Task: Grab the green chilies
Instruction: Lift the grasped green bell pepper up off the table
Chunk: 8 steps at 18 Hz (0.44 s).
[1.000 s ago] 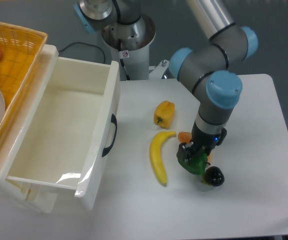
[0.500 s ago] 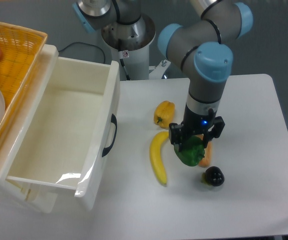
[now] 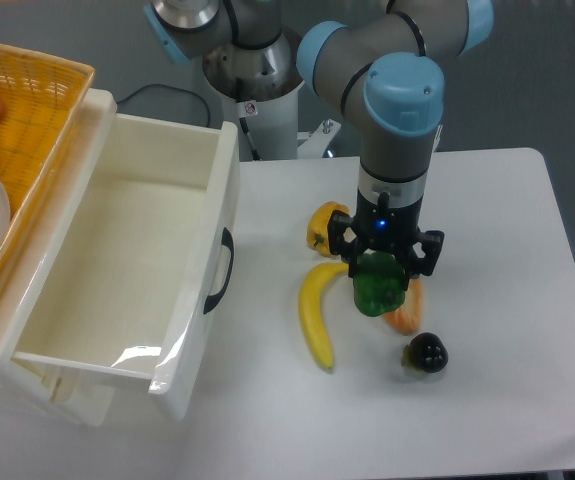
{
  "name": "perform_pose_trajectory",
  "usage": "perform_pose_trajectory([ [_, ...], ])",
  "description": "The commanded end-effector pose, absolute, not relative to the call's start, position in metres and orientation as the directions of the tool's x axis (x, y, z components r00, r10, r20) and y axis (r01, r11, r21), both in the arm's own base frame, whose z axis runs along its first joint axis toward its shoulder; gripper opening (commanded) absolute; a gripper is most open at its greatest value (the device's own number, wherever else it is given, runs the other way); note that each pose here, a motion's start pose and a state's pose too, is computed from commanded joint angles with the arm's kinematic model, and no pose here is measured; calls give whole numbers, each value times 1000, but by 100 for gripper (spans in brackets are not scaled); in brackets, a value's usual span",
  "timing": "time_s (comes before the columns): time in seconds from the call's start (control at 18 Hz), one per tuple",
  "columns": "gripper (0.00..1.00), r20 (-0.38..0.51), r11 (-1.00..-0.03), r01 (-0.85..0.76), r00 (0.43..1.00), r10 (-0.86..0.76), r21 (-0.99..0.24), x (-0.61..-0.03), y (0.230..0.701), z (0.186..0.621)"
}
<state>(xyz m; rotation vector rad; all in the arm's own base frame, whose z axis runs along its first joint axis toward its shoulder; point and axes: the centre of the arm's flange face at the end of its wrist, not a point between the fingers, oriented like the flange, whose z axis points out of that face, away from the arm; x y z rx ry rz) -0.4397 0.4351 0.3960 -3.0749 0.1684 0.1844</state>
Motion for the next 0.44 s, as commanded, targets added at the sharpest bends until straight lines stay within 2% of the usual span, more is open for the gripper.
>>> perform_pose_trajectory([
  [0.44, 47, -128, -989, -142, 982, -137, -30, -432, 442, 395],
])
